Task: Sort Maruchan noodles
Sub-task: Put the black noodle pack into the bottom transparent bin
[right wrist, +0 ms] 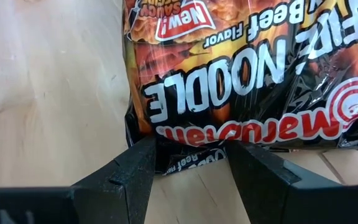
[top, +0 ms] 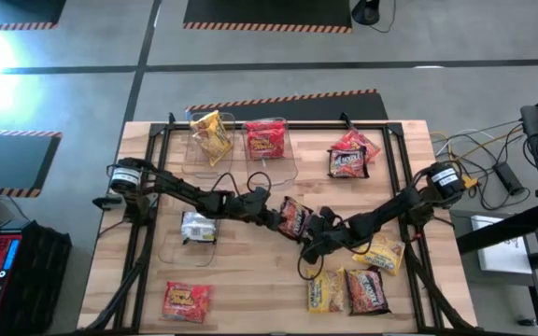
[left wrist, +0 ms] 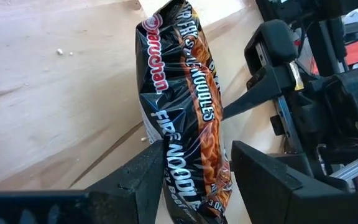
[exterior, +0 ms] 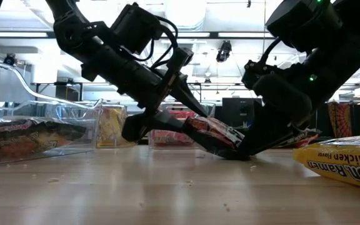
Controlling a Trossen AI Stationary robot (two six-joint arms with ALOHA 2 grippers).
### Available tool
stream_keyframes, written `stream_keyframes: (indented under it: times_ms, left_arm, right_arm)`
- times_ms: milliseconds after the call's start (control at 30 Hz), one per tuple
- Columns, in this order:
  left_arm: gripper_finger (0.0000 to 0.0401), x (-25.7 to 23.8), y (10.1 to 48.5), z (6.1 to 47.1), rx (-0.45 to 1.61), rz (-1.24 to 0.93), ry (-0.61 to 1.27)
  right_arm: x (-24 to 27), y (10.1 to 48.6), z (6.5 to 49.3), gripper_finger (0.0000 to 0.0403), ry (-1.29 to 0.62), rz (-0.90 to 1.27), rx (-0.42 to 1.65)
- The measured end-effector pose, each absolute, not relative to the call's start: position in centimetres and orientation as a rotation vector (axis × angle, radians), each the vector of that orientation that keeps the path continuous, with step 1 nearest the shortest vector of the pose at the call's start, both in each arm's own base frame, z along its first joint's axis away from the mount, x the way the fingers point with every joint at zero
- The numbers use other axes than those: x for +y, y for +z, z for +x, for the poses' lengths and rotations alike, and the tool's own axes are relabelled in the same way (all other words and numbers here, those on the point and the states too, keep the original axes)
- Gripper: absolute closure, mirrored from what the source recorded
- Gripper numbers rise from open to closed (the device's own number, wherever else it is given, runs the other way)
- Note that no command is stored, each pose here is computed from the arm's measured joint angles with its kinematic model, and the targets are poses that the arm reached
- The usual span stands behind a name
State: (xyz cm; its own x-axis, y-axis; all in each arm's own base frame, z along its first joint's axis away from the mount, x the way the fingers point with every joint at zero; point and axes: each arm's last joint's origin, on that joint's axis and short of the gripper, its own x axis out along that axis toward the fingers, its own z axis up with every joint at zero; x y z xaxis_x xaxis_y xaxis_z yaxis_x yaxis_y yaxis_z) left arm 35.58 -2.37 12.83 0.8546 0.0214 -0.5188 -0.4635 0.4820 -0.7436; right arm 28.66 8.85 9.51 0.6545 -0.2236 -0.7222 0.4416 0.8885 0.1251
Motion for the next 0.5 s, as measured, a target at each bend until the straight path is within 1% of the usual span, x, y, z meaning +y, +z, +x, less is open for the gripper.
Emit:
stream_keyframes:
  times_ms: [500]
  left_arm:
    - [0.0232,-2.36,12.76,35.55,0.490,-0.985,0.305]
  right_arm:
    - [8.90,9.89,29.15,0.0211,-0.367,0.239,0.705]
